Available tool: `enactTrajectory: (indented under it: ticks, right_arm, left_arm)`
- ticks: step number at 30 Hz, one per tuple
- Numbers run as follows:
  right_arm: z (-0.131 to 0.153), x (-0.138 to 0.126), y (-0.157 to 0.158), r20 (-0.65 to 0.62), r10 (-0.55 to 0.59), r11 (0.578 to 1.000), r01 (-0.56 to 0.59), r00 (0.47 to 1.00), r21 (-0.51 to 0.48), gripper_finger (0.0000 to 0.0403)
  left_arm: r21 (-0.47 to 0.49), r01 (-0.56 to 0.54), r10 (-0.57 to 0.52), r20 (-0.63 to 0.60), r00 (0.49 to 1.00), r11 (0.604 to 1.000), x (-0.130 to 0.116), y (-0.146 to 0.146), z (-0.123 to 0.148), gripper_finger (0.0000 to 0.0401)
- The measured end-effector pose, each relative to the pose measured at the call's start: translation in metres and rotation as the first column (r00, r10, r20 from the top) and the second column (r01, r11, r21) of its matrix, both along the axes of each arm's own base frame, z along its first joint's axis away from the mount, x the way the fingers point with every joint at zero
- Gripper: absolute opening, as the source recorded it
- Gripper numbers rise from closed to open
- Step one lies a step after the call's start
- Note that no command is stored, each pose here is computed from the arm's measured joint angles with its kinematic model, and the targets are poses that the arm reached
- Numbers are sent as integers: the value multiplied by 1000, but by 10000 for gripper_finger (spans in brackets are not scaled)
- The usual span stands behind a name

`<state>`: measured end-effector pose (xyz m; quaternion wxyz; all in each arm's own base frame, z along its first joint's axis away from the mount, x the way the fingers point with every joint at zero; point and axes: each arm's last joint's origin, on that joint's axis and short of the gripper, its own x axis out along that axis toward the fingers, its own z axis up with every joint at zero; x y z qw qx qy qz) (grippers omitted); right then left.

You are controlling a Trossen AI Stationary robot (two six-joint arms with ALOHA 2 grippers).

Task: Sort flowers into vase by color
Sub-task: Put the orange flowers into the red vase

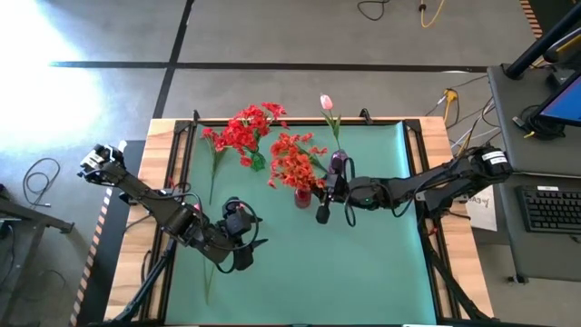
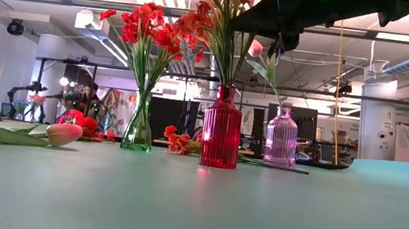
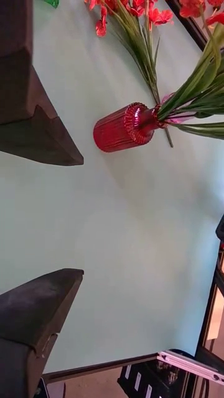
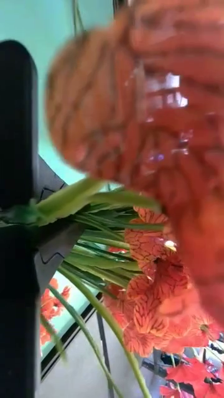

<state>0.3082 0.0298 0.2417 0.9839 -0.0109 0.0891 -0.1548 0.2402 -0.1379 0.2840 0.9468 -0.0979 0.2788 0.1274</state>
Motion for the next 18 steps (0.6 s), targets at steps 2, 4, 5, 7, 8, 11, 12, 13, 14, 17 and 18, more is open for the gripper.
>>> enactTrajectory:
  ticks: [2,4,5,7,8,11,12,13,14,17,18]
  right_arm:
    - [0,0,0,-5,0,1000,0,1000,-1,13]
    - [-1,0,0,-12,0,1000,0,1000,-2,13]
    - [-1,0,0,-16,0,1000,0,1000,-4,13]
    - [-2,-1,0,-28,1,1000,-1,1000,-8,13]
    - [-3,-1,0,-35,1,1000,-1,999,-9,13]
    - [-4,-1,0,-47,1,1000,-2,999,-12,13]
    - [-4,-1,0,-50,1,1000,-1,999,-13,13]
    - [-5,-1,0,-56,1,1000,-2,998,-14,13]
    - [-5,-1,0,-62,1,1000,-2,998,-15,13]
    - [-7,-1,0,-73,1,1000,-2,997,-18,13]
    - [-7,-1,0,-73,1,1000,-2,997,-18,13]
  left_arm:
    - [0,0,0,0,1000,1000,0,0,0,272]
    - [0,0,0,0,1000,1000,0,0,0,272]
    - [0,0,0,0,1000,1000,0,0,0,272]
    - [0,0,0,0,1000,1000,0,0,0,272]
    - [0,0,0,0,1000,1000,0,0,0,272]
    - [0,0,0,0,1000,1000,0,0,0,272]
    - [0,0,0,0,1000,1000,0,0,0,272]
    - [0,0,0,0,1000,1000,0,0,0,272]
    - [0,0,0,0,1000,1000,0,0,0,272]
    - [0,0,0,0,1000,1000,0,0,0,272]
    - [0,0,0,0,1000,1000,0,0,0,272]
